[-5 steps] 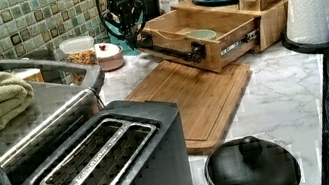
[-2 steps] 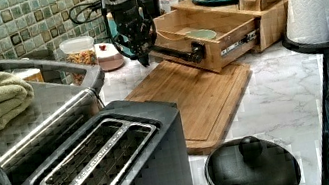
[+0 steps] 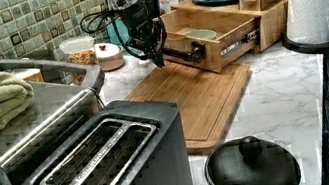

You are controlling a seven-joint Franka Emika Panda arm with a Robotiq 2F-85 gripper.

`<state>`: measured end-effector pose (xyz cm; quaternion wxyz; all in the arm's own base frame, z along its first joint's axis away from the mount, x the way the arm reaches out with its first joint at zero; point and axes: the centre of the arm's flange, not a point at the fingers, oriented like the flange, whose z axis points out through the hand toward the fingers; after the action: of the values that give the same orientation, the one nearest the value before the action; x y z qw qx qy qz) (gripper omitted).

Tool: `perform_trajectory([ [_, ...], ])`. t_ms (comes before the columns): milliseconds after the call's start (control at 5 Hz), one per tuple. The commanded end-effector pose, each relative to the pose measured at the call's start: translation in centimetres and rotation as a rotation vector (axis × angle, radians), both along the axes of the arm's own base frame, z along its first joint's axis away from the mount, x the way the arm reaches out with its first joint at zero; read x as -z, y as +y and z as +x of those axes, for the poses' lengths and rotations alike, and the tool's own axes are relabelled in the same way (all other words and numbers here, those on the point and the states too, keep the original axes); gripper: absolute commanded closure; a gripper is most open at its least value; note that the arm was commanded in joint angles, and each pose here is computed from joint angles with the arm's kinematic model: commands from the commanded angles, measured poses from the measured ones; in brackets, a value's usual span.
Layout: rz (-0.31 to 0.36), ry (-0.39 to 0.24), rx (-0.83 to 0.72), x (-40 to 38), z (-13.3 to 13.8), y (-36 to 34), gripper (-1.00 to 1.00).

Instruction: Close the drawer.

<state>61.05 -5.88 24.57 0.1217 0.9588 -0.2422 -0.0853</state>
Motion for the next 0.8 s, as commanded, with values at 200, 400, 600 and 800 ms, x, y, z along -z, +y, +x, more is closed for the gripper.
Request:
perform_trajectory([
  [200, -0.033, -0.157, -0.021, -6.5, 0.2, -7.0, 1.00],
  [400, -0.026, -0.141, -0.029, -6.7, -0.7, -9.4, 1.00],
  [600, -0.022, -0.155, -0.027, -6.7, -2.1, -12.4, 1.00],
  [800, -0.014, -0.149, -0.028, -6.8, -3.7, -16.2, 1.00],
])
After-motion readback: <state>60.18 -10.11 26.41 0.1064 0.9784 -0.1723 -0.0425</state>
